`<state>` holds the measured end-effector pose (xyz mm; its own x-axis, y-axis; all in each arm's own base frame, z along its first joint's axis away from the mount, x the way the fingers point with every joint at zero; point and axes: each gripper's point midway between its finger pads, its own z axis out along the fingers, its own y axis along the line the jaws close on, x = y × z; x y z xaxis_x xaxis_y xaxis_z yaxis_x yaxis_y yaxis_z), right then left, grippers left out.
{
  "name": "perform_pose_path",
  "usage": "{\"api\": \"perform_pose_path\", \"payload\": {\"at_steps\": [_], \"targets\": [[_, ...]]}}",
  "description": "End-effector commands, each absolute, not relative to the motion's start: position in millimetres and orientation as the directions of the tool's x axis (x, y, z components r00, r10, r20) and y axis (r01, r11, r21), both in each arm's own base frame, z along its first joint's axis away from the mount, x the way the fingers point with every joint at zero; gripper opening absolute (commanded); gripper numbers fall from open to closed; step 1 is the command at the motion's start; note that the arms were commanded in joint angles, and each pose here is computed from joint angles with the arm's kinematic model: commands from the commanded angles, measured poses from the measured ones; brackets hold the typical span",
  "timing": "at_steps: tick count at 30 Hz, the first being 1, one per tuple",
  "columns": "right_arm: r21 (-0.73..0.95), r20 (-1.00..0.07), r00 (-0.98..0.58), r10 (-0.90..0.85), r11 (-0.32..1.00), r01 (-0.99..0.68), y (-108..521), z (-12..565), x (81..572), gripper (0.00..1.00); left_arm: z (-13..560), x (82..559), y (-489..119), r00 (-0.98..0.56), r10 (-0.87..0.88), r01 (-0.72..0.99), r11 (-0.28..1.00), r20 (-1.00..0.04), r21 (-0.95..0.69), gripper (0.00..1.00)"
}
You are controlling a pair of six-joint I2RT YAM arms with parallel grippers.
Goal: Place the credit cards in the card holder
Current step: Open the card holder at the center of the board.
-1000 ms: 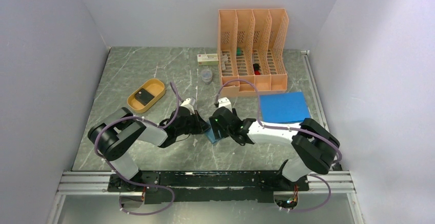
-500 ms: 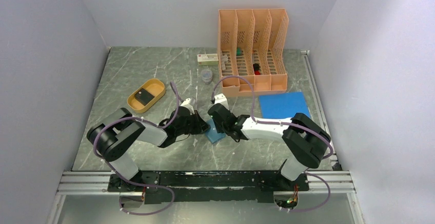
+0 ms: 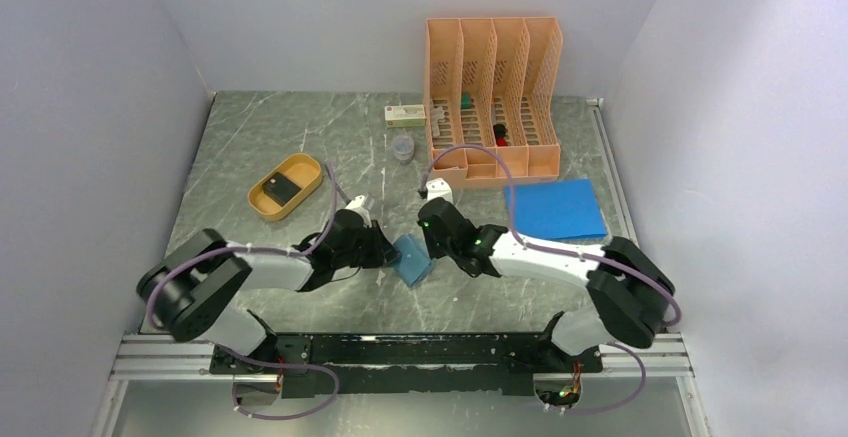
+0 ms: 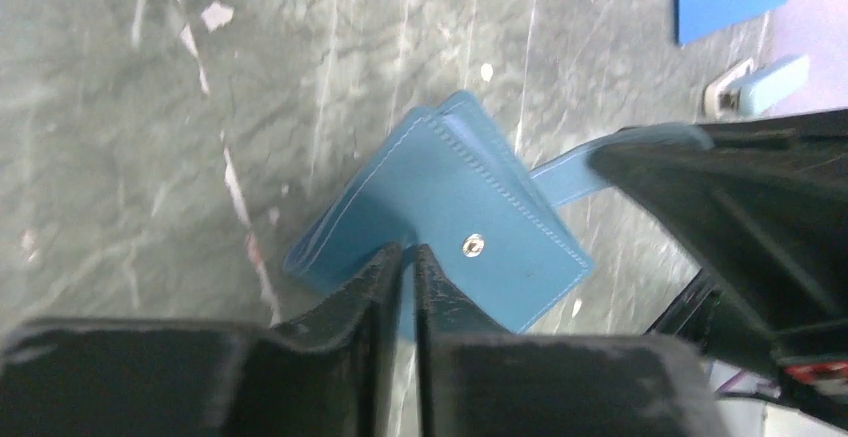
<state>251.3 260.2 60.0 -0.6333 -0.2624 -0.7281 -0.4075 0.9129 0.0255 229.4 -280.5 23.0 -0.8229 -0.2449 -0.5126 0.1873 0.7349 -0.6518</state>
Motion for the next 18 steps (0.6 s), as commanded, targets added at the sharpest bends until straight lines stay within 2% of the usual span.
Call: {"api": "perform_pose_path", "payload": {"at_steps": [1,3,6,9,10,12,18], "targets": [[0.064,-0.742,-0.62,-0.254,0.894,-0.443,252,83,238,0.0,-14,180,-232,-0.902,-0.116,0.127,0.85,-0.417,-0.511,0.27],[0.099,-0.74,-0.628,-0.242,0.884,-0.457,252,86,228,0.0,2,181,-237,-0.889,-0.133,0.147,0.822,-0.437,-0.55,0.46],[0.154,-0.744,-0.633,-0.213,0.868,-0.472,256,95,218,0.0,26,181,-244,-0.874,-0.174,0.166,0.771,-0.454,-0.615,0.64],[0.209,-0.75,-0.636,-0.182,0.847,-0.489,266,103,210,0.0,48,180,-252,-0.86,-0.214,0.189,0.708,-0.463,-0.68,0.77],[0.227,-0.752,-0.637,-0.171,0.84,-0.493,269,106,208,0.0,54,180,-254,-0.856,-0.227,0.195,0.691,-0.465,-0.696,0.89],[0.258,-0.75,-0.643,-0.156,0.826,-0.501,276,108,205,0.0,62,179,-257,-0.851,-0.247,0.202,0.66,-0.463,-0.723,0.96],[0.303,-0.742,-0.655,-0.142,0.801,-0.516,295,109,196,0.0,69,176,-261,-0.85,-0.274,0.207,0.611,-0.45,-0.764,0.97]]}}
